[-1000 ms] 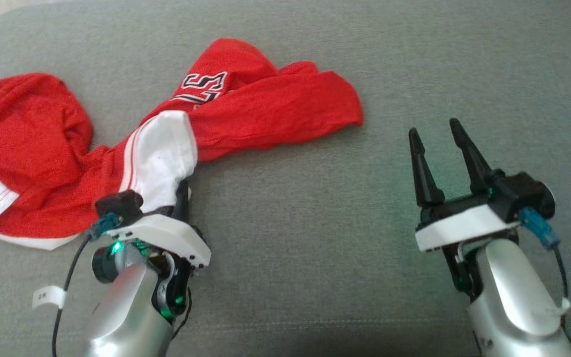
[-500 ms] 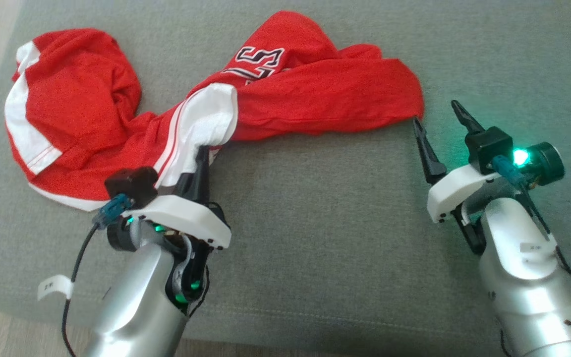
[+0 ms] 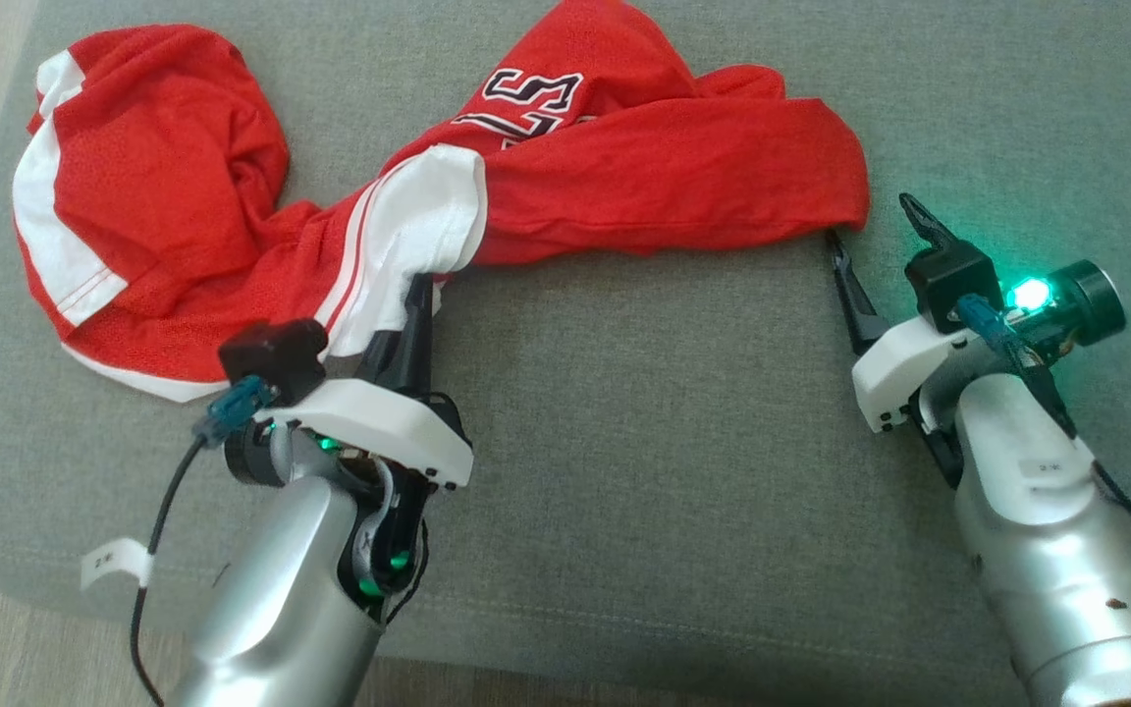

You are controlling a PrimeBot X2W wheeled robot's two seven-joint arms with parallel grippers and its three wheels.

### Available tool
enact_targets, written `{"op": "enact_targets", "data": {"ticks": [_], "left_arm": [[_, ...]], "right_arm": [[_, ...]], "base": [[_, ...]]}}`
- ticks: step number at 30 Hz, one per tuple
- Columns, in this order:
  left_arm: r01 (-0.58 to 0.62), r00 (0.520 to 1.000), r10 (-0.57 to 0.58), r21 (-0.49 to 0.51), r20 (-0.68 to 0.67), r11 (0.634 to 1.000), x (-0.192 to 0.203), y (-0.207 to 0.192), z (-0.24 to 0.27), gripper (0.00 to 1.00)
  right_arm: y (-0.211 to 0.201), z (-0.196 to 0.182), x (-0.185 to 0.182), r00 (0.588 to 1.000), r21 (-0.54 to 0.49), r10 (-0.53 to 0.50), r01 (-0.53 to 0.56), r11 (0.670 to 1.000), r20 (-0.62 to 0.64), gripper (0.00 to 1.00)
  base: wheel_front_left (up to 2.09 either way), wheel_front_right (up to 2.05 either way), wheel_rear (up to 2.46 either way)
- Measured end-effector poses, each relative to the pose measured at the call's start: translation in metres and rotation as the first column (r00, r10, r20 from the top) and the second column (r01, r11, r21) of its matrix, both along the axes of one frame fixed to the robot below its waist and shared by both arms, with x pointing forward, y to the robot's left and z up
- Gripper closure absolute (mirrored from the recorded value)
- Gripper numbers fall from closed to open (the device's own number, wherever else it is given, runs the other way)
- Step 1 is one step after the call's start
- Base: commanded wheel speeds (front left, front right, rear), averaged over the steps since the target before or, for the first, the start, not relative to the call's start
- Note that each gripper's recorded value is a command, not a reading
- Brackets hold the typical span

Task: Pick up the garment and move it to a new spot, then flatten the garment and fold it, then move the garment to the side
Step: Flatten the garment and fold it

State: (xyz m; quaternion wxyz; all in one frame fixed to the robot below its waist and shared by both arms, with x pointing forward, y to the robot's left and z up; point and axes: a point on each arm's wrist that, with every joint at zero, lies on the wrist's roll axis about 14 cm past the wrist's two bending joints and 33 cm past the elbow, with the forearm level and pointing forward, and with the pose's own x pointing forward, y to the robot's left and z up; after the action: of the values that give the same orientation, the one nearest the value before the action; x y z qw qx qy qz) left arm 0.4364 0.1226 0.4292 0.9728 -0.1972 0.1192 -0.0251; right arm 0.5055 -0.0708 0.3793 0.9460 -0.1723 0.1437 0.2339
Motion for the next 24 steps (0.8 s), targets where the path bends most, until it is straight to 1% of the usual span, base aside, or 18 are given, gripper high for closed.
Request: {"op": "enact_targets", "data": {"ticks": [12, 13, 14, 15, 16, 24], "left_arm": [[0.012, 1.000, -0.012, 0.002, -0.012, 1.000, -0.002, -0.003, -0.003, 1.00], [0.012, 1.000, -0.012, 0.002, -0.012, 1.000, -0.002, -0.003, -0.002, 1.00], [0.013, 1.000, -0.012, 0.003, -0.012, 1.000, -0.002, -0.003, -0.002, 1.00], [0.013, 1.000, -0.013, 0.003, -0.012, 1.000, -0.002, -0.003, -0.002, 1.00], [0.013, 1.000, -0.013, 0.003, -0.013, 1.000, -0.002, -0.003, -0.003, 1.00], [0.014, 1.000, -0.014, 0.004, 0.000, 1.000, -0.003, -0.002, 0.002, 1.00]], "right_arm": [[0.006, -0.001, 0.003, 1.000, -0.014, 0.018, -0.018, 1.000, 0.012, 0.00], [0.007, 0.000, 0.004, 1.000, -0.015, 0.020, -0.020, 1.000, 0.014, 0.12], [0.008, 0.002, 0.005, 1.000, -0.012, 0.021, -0.021, 1.000, 0.020, 0.37], [0.008, 0.003, 0.006, 1.000, -0.011, 0.020, -0.020, 1.000, 0.024, 0.58], [0.007, 0.003, 0.007, 1.000, -0.010, 0.016, -0.016, 1.000, 0.022, 1.00], [0.004, 0.010, 0.008, 0.999, -0.021, 0.013, -0.012, 1.000, 0.040, 1.00]], "base": [[0.00, 0.00, 0.00], [0.00, 0.00, 0.00], [0.00, 0.00, 0.00], [0.00, 0.00, 0.00], [0.00, 0.00, 0.00], [0.00, 0.00, 0.00]]}}
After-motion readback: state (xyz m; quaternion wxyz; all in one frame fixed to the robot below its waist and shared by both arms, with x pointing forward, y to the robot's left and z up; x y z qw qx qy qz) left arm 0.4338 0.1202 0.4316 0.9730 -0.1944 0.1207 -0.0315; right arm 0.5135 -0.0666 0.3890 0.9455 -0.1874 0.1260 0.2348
